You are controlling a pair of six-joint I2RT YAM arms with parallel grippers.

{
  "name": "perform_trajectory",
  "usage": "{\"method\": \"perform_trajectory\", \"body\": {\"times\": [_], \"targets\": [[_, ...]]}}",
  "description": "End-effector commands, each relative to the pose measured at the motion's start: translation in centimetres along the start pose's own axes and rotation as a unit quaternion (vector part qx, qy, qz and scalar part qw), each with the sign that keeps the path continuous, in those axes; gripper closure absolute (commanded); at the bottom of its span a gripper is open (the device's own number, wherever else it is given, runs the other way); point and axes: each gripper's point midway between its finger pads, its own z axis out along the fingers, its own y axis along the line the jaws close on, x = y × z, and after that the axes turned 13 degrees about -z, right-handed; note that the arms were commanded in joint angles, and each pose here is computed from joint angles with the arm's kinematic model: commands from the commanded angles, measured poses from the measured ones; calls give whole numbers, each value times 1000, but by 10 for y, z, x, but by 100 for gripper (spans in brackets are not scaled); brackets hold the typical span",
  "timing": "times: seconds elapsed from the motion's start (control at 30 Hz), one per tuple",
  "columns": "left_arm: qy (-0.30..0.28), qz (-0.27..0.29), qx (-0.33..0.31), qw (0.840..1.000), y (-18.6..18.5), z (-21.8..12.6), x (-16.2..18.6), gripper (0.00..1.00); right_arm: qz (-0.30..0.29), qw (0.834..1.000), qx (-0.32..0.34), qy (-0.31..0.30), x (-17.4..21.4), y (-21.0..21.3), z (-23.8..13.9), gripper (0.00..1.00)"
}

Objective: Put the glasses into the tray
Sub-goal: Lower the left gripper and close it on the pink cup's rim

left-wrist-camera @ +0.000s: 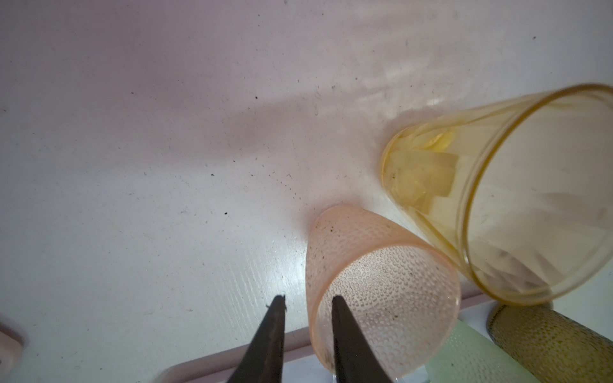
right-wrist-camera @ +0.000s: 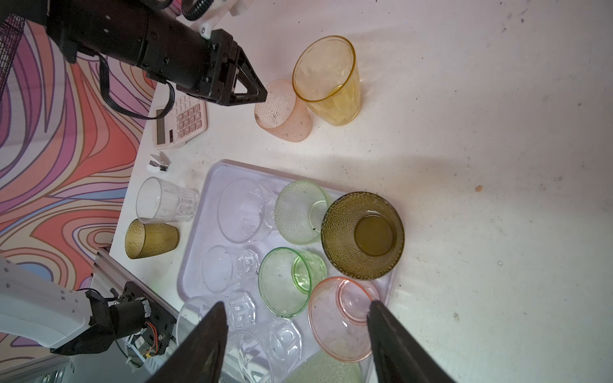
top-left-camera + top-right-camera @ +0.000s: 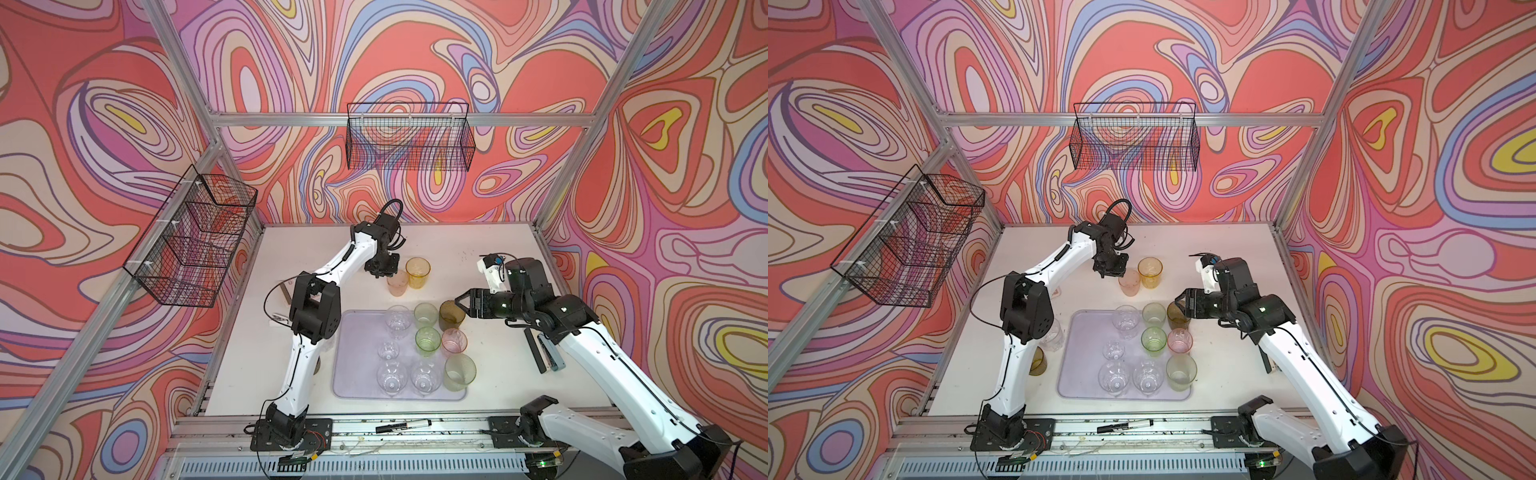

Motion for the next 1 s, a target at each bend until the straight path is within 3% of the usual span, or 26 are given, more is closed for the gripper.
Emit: {"method": "perform_trajectory", "body": {"times": [0.0,0.97], "targets": [[11,-7,-27,1000,12,8,3,72,-7,1000,5,-7,-3,0,-6,30],[9,-4,-38,999,17,-1,4,93,-6,1000,6,-7,0,-1,-6,30]]}}
